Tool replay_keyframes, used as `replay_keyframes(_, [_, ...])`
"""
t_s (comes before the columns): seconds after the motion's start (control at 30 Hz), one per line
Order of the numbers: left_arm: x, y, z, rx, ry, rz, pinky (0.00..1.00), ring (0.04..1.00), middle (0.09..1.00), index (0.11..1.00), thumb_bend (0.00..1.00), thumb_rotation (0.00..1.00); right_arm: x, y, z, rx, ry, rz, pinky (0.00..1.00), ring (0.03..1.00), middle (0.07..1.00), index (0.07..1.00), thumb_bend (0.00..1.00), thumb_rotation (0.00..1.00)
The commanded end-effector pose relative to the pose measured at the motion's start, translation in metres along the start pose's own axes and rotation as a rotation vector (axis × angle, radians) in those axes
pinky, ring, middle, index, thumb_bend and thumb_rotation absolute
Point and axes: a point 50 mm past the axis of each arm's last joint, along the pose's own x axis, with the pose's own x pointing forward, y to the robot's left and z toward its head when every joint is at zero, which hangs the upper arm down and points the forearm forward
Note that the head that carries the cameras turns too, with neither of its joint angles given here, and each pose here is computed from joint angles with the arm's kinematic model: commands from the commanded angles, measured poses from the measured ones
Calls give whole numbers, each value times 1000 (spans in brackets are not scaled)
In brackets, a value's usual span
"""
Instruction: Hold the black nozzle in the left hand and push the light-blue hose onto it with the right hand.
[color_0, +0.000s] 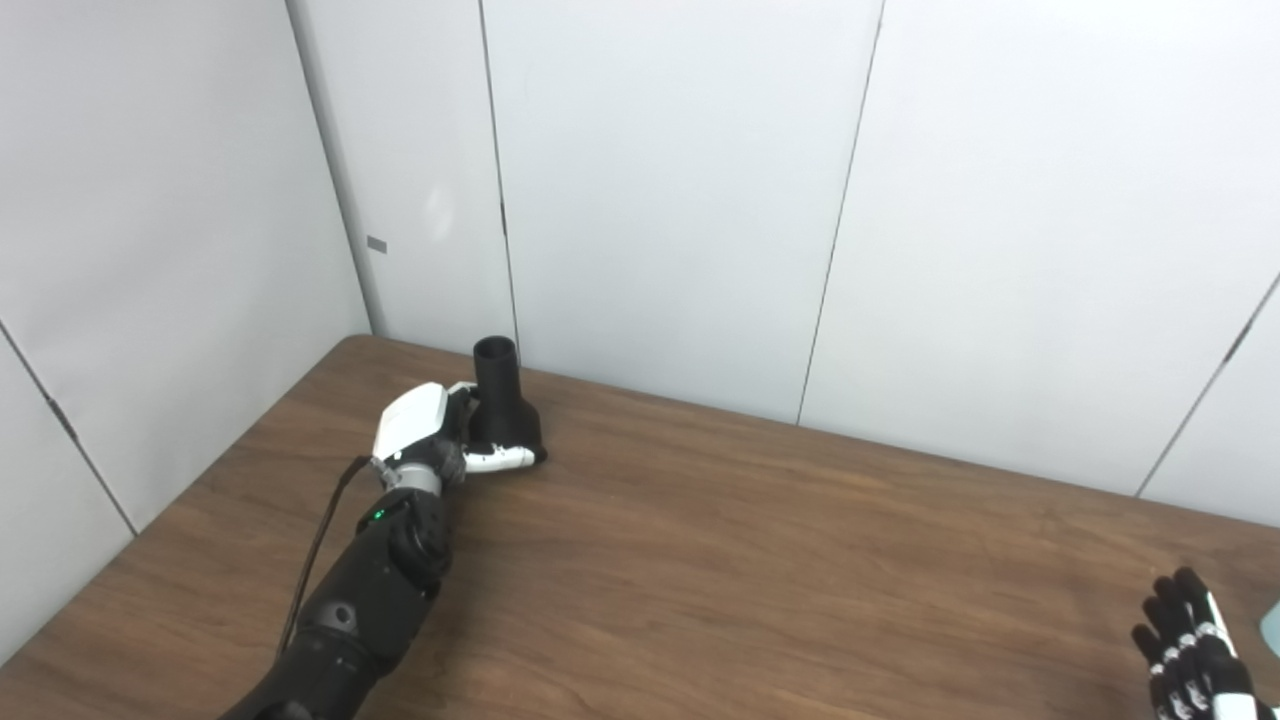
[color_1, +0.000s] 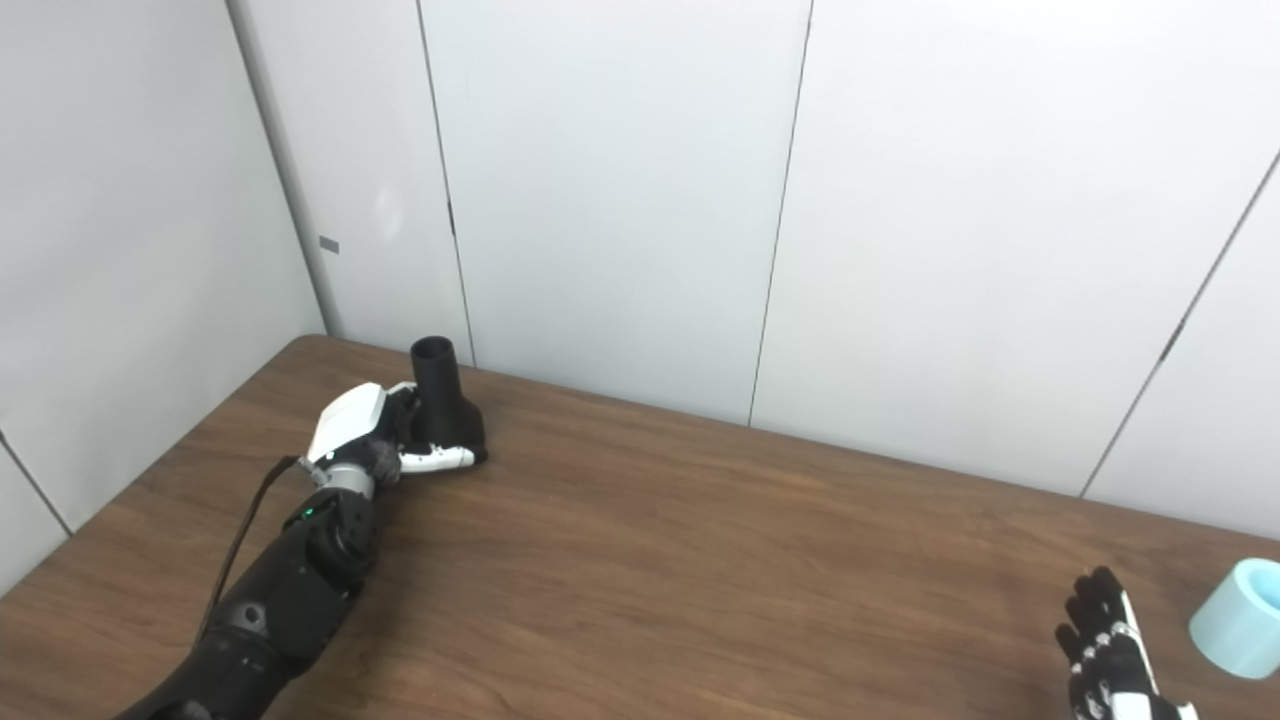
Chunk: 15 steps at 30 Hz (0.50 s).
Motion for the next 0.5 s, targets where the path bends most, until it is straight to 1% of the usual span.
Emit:
replay_keyframes(0.0, [10, 12, 19, -4, -52, 22, 1000, 914, 853, 822, 985, 445, -46, 11, -41, 60, 164, -39, 1000, 1000, 997, 1000, 552, 922])
replay_keyframes(0.1, [10, 11, 19, -3, -54, 17, 1000, 915, 853, 823, 981, 445, -47, 12, -39, 55, 165, -40, 1000, 1000, 997, 1000, 561, 918])
replay_keyframes(0.23, [11, 10, 18, -1, -58, 16, 990, 911, 851, 822, 988, 452, -47, 11, -39, 57, 169, -41, 1000, 1000, 996, 1000, 532, 926])
replay_keyframes(0.3, [10, 9, 18, -7, -58, 12, 971, 907, 850, 819, 972, 437, -47, 11, -39, 51, 169, -39, 1000, 1000, 1000, 1000, 529, 929])
replay_keyframes(0.43, [11, 7, 18, -15, -55, 8, 897, 885, 845, 815, 944, 401, -47, 12, -38, 48, 169, -40, 998, 998, 995, 1000, 544, 919])
replay_keyframes(0.47, [11, 6, 17, -17, -54, 8, 849, 859, 829, 807, 938, 391, -48, 12, -38, 53, 168, -39, 999, 999, 997, 1000, 526, 922])
